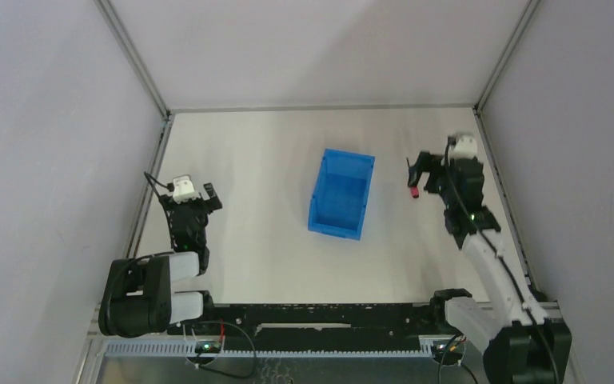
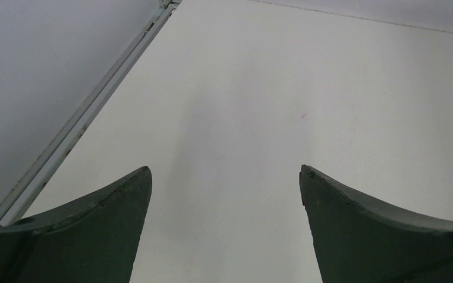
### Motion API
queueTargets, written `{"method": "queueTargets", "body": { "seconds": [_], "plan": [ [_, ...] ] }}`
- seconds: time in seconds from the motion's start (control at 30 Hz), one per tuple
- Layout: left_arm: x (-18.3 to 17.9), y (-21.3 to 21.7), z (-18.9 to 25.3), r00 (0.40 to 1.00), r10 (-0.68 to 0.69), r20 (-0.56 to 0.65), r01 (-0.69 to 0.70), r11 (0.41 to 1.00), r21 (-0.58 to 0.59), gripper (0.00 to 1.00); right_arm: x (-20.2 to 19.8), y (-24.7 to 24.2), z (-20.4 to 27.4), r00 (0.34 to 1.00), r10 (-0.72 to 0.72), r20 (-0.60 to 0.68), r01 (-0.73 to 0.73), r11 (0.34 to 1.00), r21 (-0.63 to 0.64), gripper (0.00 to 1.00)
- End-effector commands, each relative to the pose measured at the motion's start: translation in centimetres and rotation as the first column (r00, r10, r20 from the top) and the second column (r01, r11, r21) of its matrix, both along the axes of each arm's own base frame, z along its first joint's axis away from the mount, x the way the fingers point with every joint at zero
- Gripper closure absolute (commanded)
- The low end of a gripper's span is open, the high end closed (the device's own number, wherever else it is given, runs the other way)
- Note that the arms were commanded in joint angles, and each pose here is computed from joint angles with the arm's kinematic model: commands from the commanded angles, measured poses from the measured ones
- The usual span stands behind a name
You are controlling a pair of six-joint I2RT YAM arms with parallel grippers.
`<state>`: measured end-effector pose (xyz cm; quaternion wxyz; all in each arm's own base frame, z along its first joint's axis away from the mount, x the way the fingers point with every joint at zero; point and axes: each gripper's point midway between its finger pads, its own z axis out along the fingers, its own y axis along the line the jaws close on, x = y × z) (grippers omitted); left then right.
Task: Put the screwdriver in the bin
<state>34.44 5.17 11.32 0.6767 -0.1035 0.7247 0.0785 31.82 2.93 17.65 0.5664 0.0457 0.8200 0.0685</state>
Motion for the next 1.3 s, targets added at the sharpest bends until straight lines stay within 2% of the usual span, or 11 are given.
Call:
{"method": "queueTargets", "body": {
  "seconds": [0.0,0.13,0.33,0.63,0.8,0.87,0.93,1.0,1.13,1.27],
  "plan": [
    [0.9,0.1,2.3,0.998,-0.002,0.063,0.000,1.000,0.023,0.00,1.5,-0.2,0.8,0.971,-0.040,-0.235,0.042,0.999,0.001,0.00],
    [0.9,0.1,2.3,0.998,-0.001,0.065,0.000,1.000,0.022,0.00,4.4,-0.5,-1.5,0.910,-0.050,-0.413,0.049,0.999,-0.014,0.01],
    [0.9,0.1,2.3,0.998,-0.003,0.065,0.001,1.000,0.023,0.00,7.3,-0.9,-8.2,0.797,-0.046,-0.603,0.023,0.999,-0.047,0.06],
    [0.9,0.0,2.3,0.998,-0.003,0.064,0.001,1.000,0.023,0.00,8.1,-1.4,-14.8,0.695,-0.067,-0.716,0.019,0.997,-0.075,0.15],
    [0.9,0.1,2.2,0.998,-0.001,0.063,0.000,1.000,0.023,0.00,7.6,-1.5,-17.1,0.647,-0.066,-0.760,0.011,0.997,-0.077,0.31],
    [0.9,0.1,2.3,0.998,-0.002,0.064,0.001,1.000,0.023,0.00,7.5,-1.6,-17.4,0.637,-0.062,-0.769,0.017,0.998,-0.066,0.60],
    [0.9,0.1,2.3,0.998,-0.002,0.064,0.000,1.000,0.024,0.00,7.4,-1.6,-17.3,0.634,-0.062,-0.771,0.023,0.998,-0.062,0.85],
    [0.9,0.1,2.3,0.998,-0.002,0.064,0.001,1.000,0.023,0.00,7.5,-1.8,-16.6,0.644,-0.074,-0.761,0.029,0.997,-0.073,1.00],
    [0.9,0.1,2.3,0.998,-0.002,0.064,0.001,1.000,0.023,0.00,8.1,-1.6,-13.2,0.696,-0.066,-0.715,0.038,0.998,-0.055,1.00],
    [0.9,0.1,2.2,0.998,-0.002,0.062,0.001,1.000,0.023,0.00,8.2,-0.6,-7.2,0.768,-0.030,-0.639,0.044,0.999,0.006,1.00]
  ]
}}
